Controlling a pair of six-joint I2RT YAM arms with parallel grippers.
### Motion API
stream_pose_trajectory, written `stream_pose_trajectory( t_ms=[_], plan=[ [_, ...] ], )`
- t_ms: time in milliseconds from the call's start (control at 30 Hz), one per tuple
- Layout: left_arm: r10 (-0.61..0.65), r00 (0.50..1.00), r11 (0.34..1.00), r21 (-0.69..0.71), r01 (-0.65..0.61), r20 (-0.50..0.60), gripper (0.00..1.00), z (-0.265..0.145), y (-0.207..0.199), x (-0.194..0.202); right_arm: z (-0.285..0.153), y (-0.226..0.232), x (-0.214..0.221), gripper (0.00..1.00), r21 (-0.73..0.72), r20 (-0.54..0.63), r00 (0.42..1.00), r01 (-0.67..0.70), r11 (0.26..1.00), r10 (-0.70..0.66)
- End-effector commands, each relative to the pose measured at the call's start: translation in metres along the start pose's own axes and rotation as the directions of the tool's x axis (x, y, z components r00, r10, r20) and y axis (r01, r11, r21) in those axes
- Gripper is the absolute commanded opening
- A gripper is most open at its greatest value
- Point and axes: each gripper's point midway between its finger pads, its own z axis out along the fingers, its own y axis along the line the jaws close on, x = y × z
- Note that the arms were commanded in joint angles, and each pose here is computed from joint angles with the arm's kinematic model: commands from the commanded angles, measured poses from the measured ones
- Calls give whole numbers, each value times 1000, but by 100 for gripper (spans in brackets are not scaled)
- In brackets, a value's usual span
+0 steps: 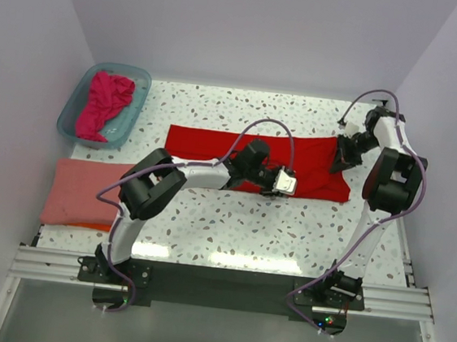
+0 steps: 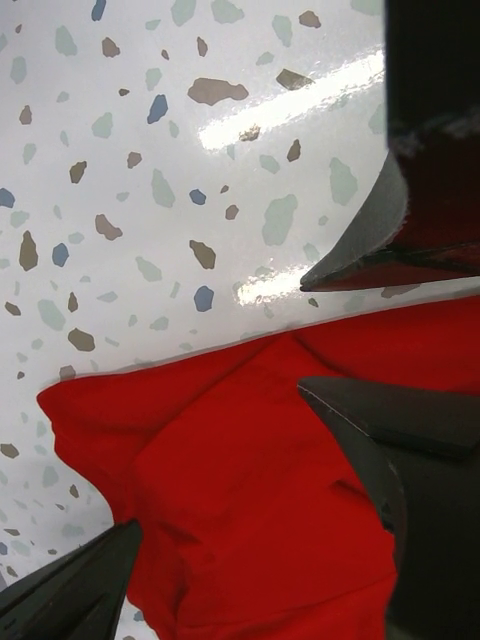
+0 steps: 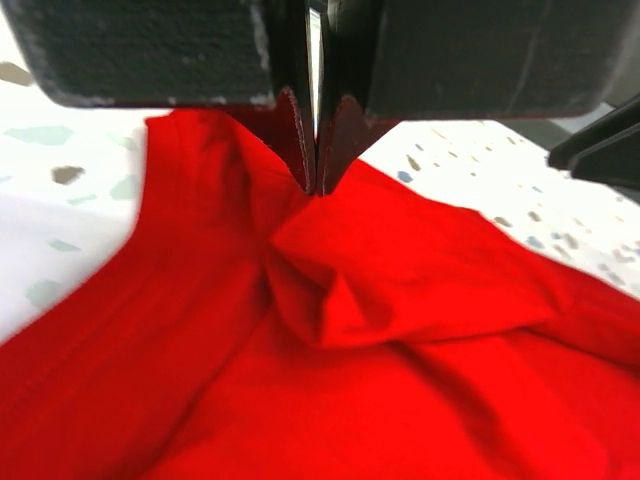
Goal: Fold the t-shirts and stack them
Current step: Fold the tshirt
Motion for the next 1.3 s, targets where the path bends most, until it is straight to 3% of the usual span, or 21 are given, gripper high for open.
stream_pose_trajectory(
  t_ms=[0, 367, 533, 833, 1267],
  plan=[
    [89, 995, 995, -43, -87, 51, 44, -10, 11, -29, -21, 29, -26, 0, -100, 118, 993, 7, 995, 5],
    [35, 998, 992, -124, -29, 47, 41, -35, 33, -20, -4, 48, -75, 0, -213, 227, 966, -73, 974, 122],
    [107, 994, 981, -166, -100, 31, 42, -35, 41, -12, -4, 58, -88, 0, -292, 265, 944, -118, 949, 199],
    [283, 959, 931, -243, -273, 8, 44, -15, 53, -10, 2, 56, -89, 0, -292, 262, 943, -124, 948, 205],
    [460, 887, 869, -191, -456, -26, 44, 24, 31, 0, 5, 55, -88, 0, -297, 252, 944, -133, 945, 212]
  ],
)
